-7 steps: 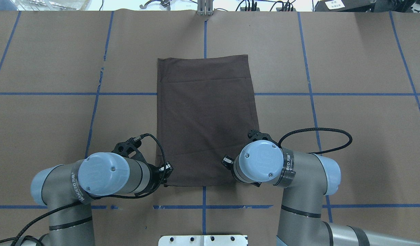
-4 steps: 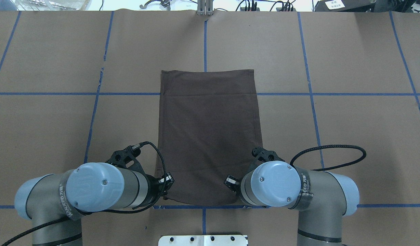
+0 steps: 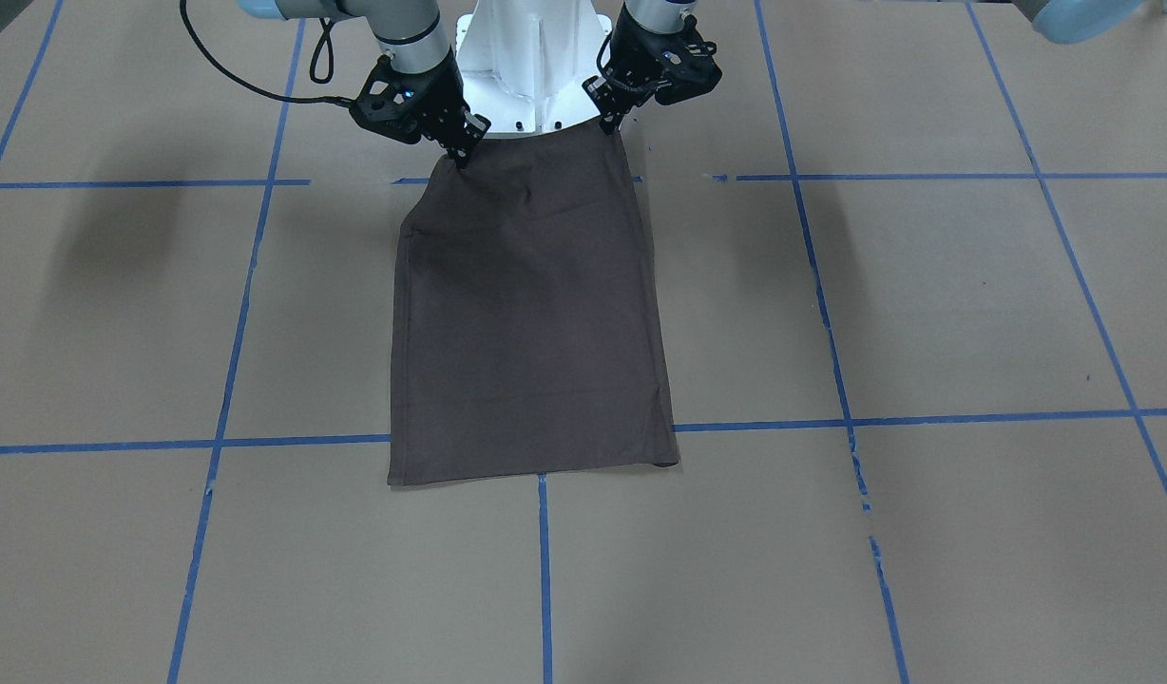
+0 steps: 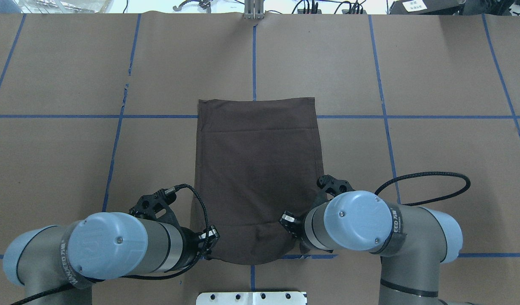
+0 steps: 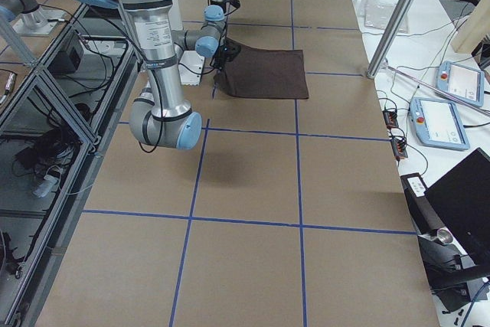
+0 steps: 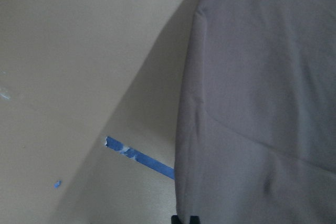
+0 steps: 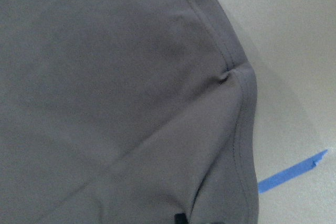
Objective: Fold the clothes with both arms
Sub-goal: 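Lift both near corners and fold them away from the robot, then lay the near edge onto the far half and open both grippers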
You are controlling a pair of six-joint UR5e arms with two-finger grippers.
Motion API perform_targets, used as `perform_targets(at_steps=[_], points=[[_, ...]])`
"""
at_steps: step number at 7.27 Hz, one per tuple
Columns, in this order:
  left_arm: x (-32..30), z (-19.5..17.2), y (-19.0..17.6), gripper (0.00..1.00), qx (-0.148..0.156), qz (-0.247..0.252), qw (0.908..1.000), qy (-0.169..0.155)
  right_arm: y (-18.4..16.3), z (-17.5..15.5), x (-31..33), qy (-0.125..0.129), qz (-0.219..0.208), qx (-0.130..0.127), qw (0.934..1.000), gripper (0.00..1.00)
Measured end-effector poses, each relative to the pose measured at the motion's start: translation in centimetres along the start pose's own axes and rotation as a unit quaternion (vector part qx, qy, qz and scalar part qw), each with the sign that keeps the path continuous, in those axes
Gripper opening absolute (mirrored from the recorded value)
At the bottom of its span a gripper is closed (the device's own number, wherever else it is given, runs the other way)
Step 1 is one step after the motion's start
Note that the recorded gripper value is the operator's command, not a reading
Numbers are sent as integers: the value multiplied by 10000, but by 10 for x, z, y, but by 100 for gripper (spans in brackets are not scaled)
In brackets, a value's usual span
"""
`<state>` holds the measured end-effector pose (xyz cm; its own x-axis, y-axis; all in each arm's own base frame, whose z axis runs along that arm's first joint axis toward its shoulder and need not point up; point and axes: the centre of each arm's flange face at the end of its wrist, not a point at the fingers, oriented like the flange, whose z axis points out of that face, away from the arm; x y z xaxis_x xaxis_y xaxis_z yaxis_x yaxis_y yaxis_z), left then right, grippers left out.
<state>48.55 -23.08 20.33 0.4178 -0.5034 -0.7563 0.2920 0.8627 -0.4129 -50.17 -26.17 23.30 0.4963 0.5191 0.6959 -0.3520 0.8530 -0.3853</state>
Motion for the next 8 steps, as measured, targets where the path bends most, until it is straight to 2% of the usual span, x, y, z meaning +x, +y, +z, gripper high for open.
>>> perform_targets(at_steps=[2,4,6,8], points=[[24,-21,-50,0,365,96,9990,247,-57,-18,-32,-230,344,323,9986,0],[61,-35,-111,0,667,109,9966,465,-117,-18,-74,-402,675,442,9959,0],[93,-23,-174,0,967,1,9926,730,-176,-6,-107,-553,913,463,9932,0],[110,5,-229,0,1215,-19,9894,791,-220,2,-135,-521,1079,482,9916,0]])
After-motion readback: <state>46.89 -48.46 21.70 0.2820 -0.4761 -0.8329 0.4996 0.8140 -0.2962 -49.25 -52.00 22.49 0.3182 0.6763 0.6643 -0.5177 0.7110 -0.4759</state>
